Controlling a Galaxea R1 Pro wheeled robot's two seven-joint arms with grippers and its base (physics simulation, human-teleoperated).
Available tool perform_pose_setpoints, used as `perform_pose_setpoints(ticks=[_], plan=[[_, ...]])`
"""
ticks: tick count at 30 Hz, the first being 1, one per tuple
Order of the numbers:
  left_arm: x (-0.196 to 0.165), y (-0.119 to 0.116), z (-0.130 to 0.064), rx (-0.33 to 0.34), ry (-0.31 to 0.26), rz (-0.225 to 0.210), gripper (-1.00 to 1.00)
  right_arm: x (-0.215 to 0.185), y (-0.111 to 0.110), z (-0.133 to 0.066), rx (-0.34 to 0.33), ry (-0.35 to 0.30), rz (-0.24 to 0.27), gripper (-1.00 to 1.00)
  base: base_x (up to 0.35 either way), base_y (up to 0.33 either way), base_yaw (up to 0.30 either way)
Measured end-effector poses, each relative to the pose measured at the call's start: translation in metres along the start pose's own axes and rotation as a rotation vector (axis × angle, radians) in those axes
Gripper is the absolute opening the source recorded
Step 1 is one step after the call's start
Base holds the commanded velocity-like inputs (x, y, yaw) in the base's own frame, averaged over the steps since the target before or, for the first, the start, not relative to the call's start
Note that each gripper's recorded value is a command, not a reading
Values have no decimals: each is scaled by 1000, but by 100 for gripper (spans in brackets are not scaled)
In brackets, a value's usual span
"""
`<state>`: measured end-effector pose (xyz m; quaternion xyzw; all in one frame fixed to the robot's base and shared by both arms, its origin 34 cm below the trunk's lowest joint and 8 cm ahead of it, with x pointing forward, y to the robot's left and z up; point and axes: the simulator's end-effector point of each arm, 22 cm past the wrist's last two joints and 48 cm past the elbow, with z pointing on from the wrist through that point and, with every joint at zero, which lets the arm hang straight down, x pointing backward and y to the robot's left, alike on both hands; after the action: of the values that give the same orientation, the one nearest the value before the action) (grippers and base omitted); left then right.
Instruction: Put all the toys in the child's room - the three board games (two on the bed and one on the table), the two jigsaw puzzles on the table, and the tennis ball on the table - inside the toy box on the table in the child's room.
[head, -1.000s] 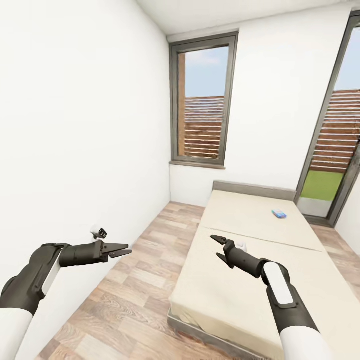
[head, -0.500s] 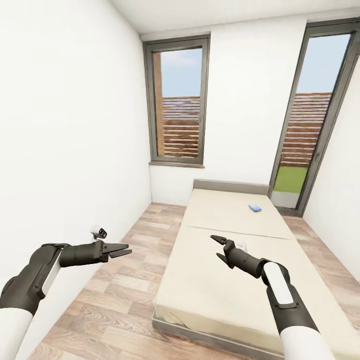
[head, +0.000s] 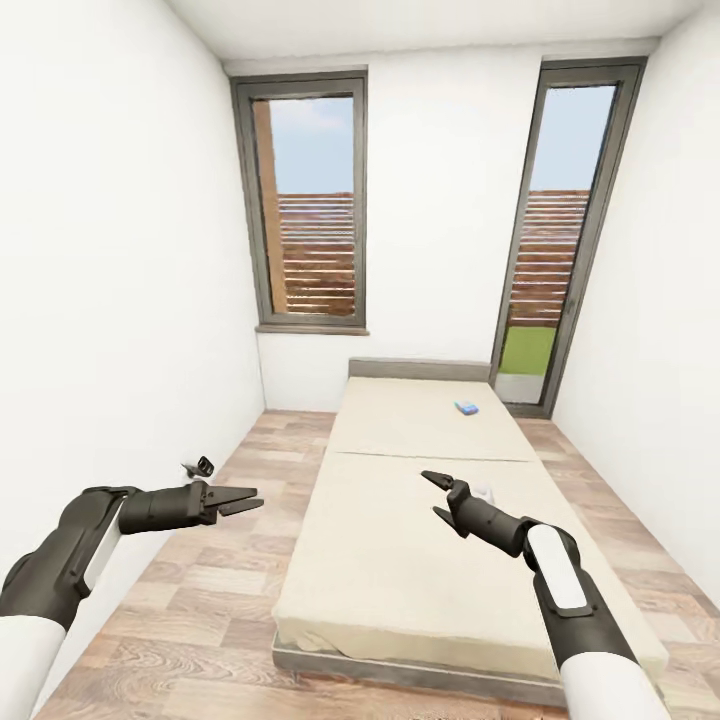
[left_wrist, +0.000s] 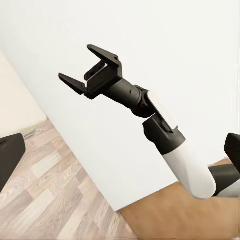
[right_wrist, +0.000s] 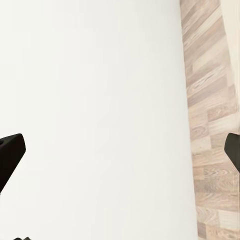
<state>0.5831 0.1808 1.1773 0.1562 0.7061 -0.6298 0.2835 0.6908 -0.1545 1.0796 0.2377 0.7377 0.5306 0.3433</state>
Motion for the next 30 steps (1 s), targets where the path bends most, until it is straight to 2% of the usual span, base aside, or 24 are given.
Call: perform_pose_setpoints(ticks=[14, 21, 30], plan=[[0, 1, 0, -1, -1, 0, 100, -9, -7, -7, 17, -10, -11, 100, 0, 0, -281], [0, 1, 0, -2, -1, 2, 100, -21, -9, -8, 11, -64, -16, 100, 0, 0, -281], [0, 1, 0, -3, 0, 3, 100, -23, -10, -7, -5, -80, -12, 100, 0, 0, -276]])
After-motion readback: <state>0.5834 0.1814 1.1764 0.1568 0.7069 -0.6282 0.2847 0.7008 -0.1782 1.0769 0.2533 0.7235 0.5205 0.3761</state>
